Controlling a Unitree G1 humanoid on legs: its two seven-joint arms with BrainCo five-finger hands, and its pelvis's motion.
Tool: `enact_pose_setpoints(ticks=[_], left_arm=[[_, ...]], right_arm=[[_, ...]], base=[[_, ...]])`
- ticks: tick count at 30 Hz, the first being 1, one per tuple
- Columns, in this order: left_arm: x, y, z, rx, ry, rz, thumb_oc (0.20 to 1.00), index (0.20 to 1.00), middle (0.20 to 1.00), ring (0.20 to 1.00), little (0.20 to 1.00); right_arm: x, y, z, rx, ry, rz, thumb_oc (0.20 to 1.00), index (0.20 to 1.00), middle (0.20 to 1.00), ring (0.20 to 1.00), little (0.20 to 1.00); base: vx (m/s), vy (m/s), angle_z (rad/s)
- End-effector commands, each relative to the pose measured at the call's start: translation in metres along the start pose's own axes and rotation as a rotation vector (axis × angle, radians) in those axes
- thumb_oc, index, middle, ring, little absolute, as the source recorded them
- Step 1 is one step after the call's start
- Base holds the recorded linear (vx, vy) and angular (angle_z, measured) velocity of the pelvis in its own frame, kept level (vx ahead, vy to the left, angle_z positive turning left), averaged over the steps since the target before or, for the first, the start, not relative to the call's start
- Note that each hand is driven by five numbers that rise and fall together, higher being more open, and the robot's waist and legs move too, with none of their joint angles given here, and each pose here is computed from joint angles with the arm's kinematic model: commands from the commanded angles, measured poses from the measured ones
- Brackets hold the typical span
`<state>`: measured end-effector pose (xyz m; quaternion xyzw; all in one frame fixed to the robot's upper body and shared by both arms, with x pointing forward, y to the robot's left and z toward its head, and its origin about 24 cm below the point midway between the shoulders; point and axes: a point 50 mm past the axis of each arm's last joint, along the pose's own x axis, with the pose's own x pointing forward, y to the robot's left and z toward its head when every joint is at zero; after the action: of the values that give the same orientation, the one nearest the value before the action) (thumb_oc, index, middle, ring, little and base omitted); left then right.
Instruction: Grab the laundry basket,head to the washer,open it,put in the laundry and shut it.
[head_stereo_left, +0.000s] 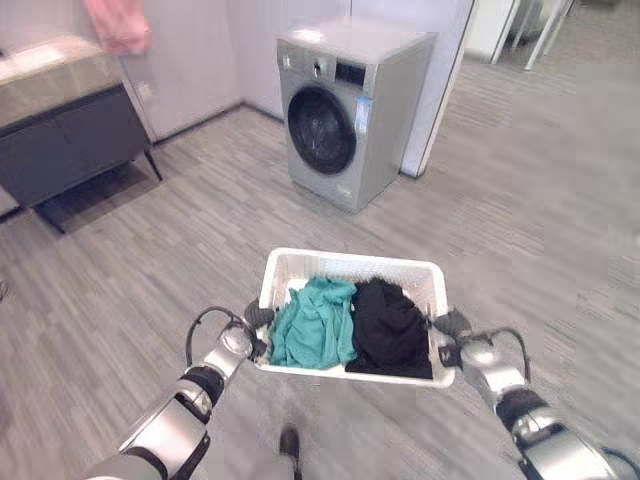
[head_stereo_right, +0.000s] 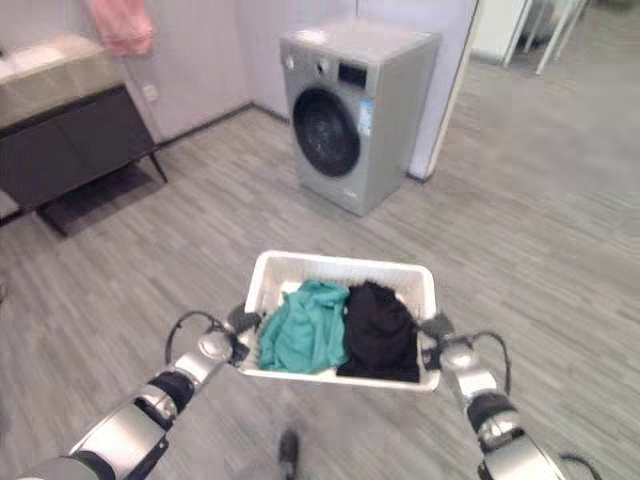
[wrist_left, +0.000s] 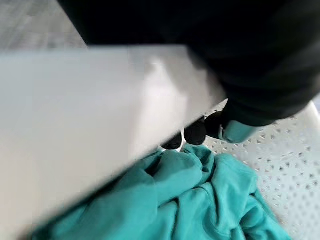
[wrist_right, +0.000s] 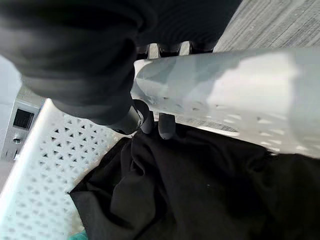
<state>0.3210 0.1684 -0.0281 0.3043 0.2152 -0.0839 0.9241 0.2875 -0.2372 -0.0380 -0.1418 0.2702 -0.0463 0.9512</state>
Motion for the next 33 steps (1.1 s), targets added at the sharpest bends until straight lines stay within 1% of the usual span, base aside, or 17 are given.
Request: enact_pose_setpoints(ticks=[1, 5, 10, 17, 19, 21, 22, 27, 33], left_arm=[[0.008, 0.024, 0.046, -0.010, -0.156, 0.070, 0.200, 0.200, 0.200, 0.200, 0.200], [0.009, 0.031, 0.044, -0.014, -0.141, 0.091, 0.200, 0.200, 0.200, 0.200, 0.200], [0.010, 0.034, 0.046, -0.036, -0.143, 0.113, 0.200, 0.200, 0.200, 0.200, 0.200], [0.010, 0.025, 0.043, -0.014, -0.135, 0.092, 0.200, 0.200, 0.200, 0.200, 0.200], [0.010, 0.018, 0.040, -0.039, -0.113, 0.078, 0.200, 0.200, 0.200, 0.200, 0.200], [0.010, 0.024, 0.042, -0.065, -0.125, 0.079, 0.200, 0.200, 0.200, 0.200, 0.200], [0.011, 0.030, 0.051, -0.078, -0.158, 0.093, 0.200, 0.200, 0.200, 0.200, 0.200], [0.012, 0.025, 0.079, -0.073, -0.228, 0.083, 0.200, 0.200, 0.200, 0.200, 0.200], [0.011, 0.032, 0.070, -0.079, -0.213, 0.110, 0.200, 0.200, 0.200, 0.200, 0.200]], right_arm=[[0.009, 0.001, 0.058, 0.056, -0.194, 0.022, 0.200, 0.200, 0.200, 0.200, 0.200], [0.011, 0.002, 0.065, 0.058, -0.201, 0.022, 0.200, 0.200, 0.200, 0.200, 0.200], [0.007, -0.003, 0.068, 0.066, -0.234, 0.012, 0.200, 0.200, 0.200, 0.200, 0.200], [0.005, -0.014, 0.056, 0.049, -0.207, -0.004, 0.200, 0.200, 0.200, 0.200, 0.200], [0.004, -0.017, 0.057, 0.019, -0.212, 0.000, 0.200, 0.200, 0.200, 0.200, 0.200], [0.002, -0.021, 0.059, 0.041, -0.229, -0.005, 0.200, 0.200, 0.200, 0.200, 0.200], [0.000, -0.025, 0.065, 0.033, -0.253, -0.019, 0.200, 0.200, 0.200, 0.200, 0.200], [-0.003, -0.032, 0.070, 0.027, -0.281, -0.051, 0.200, 0.200, 0.200, 0.200, 0.200], [0.001, -0.025, 0.075, 0.030, -0.288, -0.048, 0.200, 0.200, 0.200, 0.200, 0.200]], base=[[0.26, 0.249, 0.06], [0.33, 0.168, -0.09], [0.38, -0.013, 0.26], [0.46, -0.103, 0.61], [0.62, -0.294, 0.55], [0.41, -0.331, 0.16], [0.34, -0.324, 0.13], [0.36, -0.088, 0.02], [0.39, 0.168, -0.59]])
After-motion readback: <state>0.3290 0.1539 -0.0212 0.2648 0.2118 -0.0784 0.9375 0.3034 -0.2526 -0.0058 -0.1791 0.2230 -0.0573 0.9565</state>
